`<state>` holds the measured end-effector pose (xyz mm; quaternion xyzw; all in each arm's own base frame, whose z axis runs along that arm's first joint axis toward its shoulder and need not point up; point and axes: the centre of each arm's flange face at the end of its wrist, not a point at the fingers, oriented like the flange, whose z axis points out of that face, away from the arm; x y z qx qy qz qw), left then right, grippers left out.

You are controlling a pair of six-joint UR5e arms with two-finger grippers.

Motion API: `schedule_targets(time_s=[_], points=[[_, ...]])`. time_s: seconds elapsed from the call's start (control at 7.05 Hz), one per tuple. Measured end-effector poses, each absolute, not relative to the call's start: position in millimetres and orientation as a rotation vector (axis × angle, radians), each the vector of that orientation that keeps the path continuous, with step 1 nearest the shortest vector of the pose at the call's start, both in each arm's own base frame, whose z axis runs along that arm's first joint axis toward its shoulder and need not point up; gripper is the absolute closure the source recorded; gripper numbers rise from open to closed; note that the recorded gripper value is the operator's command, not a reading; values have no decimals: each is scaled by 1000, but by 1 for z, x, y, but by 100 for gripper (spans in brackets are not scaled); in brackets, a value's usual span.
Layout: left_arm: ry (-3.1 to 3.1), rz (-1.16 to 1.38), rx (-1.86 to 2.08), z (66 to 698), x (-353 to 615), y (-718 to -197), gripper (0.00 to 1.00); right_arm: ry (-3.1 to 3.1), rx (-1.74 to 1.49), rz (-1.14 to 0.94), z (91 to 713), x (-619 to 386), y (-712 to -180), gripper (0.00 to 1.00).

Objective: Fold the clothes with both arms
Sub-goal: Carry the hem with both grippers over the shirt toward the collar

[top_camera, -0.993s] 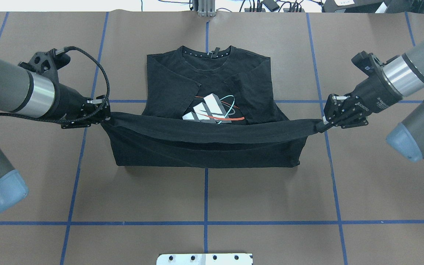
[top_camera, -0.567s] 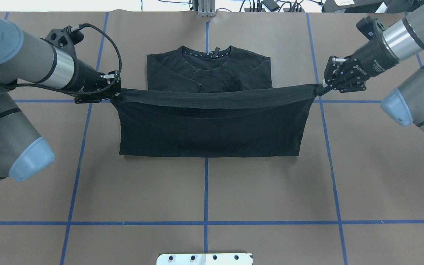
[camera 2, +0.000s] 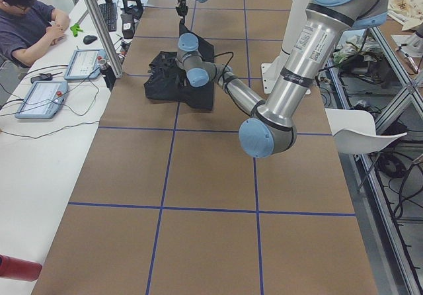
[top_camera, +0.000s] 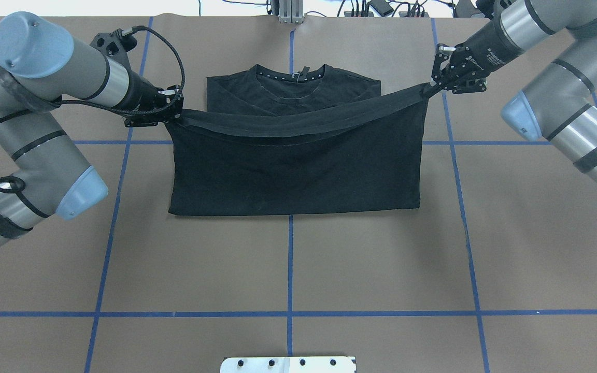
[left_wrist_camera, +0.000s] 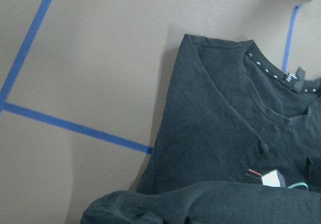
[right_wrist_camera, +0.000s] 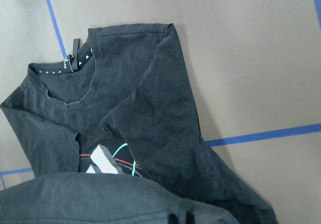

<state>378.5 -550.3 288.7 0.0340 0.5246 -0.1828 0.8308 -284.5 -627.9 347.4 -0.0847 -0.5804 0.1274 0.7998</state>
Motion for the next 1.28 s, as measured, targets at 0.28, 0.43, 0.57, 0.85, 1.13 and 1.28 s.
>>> schedule_targets(time_s=[0.28,0.43,0.57,0.85,1.13,1.28], points=[[1112,-390,74,311,395,-571,100,-1198,-152,306,354,-312,-644,100],[1109,-394,75,318,397,-576,100,-1179,-139,317,356,-324,-649,100],[1107,-402,78,326,395,-582,100,-1163,-131,329,361,-329,-653,100],[1116,-412,92,332,393,-596,100,-1138,-115,356,371,-330,-659,100],[1117,-430,104,327,391,-616,100,-1119,-93,380,377,-329,-664,100],[1114,-436,104,324,393,-624,100,-1115,-83,387,376,-329,-667,100]])
